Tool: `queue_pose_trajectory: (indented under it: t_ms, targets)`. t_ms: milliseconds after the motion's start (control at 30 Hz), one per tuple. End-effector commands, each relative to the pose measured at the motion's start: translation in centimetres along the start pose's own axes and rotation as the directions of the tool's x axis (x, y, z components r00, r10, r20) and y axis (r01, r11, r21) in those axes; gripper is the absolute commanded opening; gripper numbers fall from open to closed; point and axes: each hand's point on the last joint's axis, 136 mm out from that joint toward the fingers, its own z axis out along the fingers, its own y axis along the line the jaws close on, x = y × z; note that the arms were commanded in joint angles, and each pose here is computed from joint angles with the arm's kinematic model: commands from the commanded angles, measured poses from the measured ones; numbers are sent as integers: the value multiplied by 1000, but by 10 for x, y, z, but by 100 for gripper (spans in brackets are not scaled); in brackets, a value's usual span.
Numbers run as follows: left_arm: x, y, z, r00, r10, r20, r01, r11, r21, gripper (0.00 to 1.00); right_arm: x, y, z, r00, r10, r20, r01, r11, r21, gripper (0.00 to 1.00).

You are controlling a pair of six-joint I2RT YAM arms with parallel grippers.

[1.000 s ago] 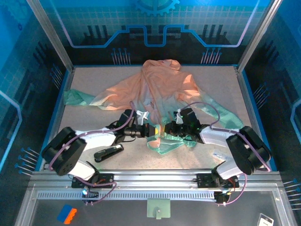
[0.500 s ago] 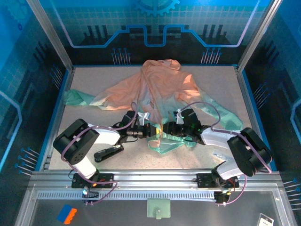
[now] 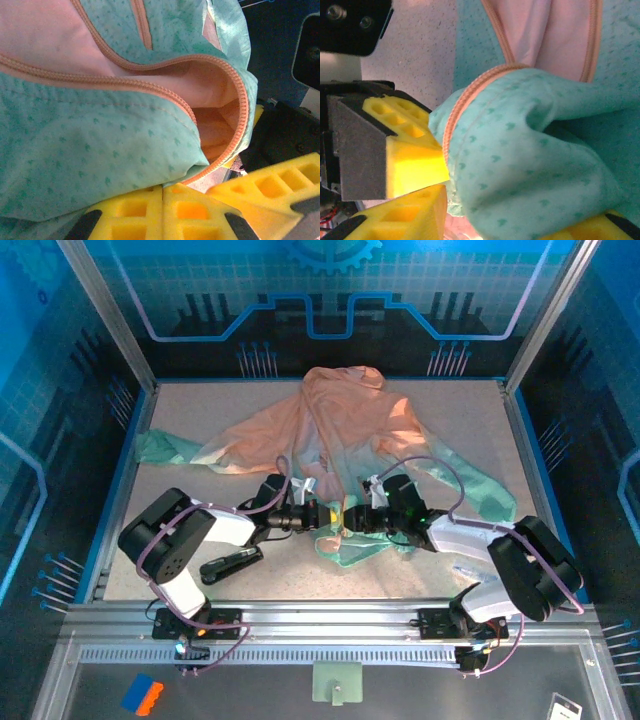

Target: Zip up the jacket

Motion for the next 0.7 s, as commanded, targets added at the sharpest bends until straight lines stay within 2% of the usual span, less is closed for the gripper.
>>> queue_pose_trajectory:
  t_ms: [0, 333, 600, 667]
  targets:
    - [5, 4, 0, 1000, -11, -14, 11, 1000, 15, 0, 13, 1, -6, 995, -97, -28, 97, 995, 18, 47]
    - [4, 3, 0, 1000, -11, -14, 11, 1000, 22, 0, 33, -10, -7, 947, -303, -103, 311, 948, 71, 51]
    - [4, 2, -2, 1000, -8, -14, 8, 1000, 21, 0, 44, -7, 13, 918, -353, -178, 365, 930, 39, 51]
    - [4, 1, -3, 1000, -6, -14, 6, 1000, 21, 0, 46, -9, 16, 917, -346, -197, 361, 932, 42, 47]
